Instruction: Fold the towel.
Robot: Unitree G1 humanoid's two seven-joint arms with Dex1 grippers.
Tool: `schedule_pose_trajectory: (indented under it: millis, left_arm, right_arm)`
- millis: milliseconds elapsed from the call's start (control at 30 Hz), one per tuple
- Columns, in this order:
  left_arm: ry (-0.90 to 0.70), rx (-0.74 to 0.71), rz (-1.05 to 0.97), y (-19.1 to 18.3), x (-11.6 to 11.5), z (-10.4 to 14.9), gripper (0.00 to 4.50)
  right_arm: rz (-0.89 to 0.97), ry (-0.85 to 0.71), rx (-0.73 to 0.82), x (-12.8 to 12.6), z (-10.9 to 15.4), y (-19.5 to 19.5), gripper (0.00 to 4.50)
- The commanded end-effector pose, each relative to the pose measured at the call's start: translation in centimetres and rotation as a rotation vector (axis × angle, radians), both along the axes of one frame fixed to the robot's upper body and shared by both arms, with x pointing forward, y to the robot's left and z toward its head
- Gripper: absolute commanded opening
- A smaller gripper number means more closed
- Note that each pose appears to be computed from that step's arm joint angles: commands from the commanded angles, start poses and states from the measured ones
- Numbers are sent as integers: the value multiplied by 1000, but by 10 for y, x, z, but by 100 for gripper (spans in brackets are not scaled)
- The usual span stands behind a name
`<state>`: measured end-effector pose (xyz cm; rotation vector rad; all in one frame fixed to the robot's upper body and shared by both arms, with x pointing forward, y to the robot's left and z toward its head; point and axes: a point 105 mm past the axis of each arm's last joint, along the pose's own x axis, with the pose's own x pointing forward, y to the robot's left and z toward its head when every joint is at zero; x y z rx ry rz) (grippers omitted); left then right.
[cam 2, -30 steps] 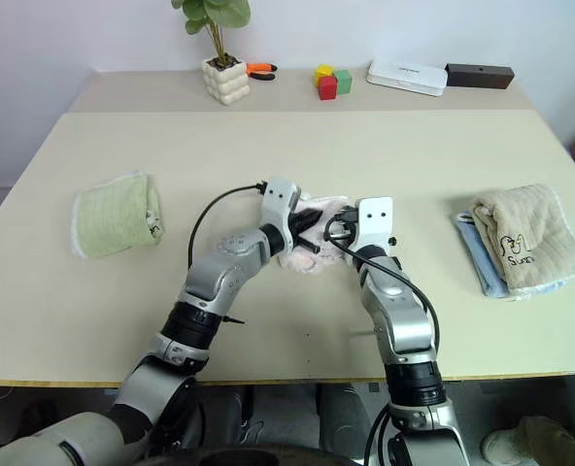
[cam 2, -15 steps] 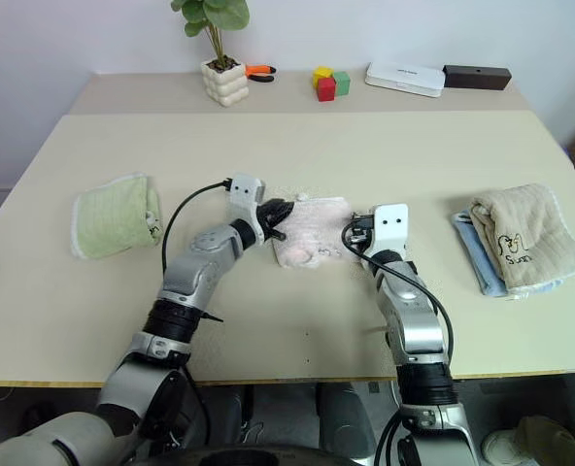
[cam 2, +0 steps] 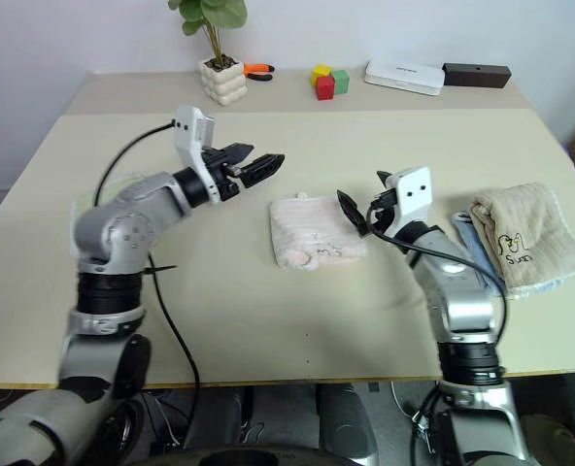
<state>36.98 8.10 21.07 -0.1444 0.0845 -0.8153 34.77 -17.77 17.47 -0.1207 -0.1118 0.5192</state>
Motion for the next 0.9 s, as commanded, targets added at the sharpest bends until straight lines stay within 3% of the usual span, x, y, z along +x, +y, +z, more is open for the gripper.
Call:
schedule_pose_trajectory:
  millis: [33, 133, 367, 600, 900]
  left_arm:
    - [132, 38, 13, 14, -4, -39, 441]
    - [325, 24, -43, 6, -24, -74, 441]
    - [565, -141, -157, -12, -44, -82, 441]
    - [633, -88, -125, -22, -41, -111, 441]
    - [740, -245, -114, -55, -40, -116, 441]
  right_arm:
    - [120, -68, 5, -21, 40, -13, 450]
    - [289, -37, -100, -49, 37, -3, 450]
    - [326, -39, -161, -64, 34, -2, 450]
    - [400, -7, -150, -82, 38, -10, 450]
    - [365, -11, -132, -82, 35, -4, 450]
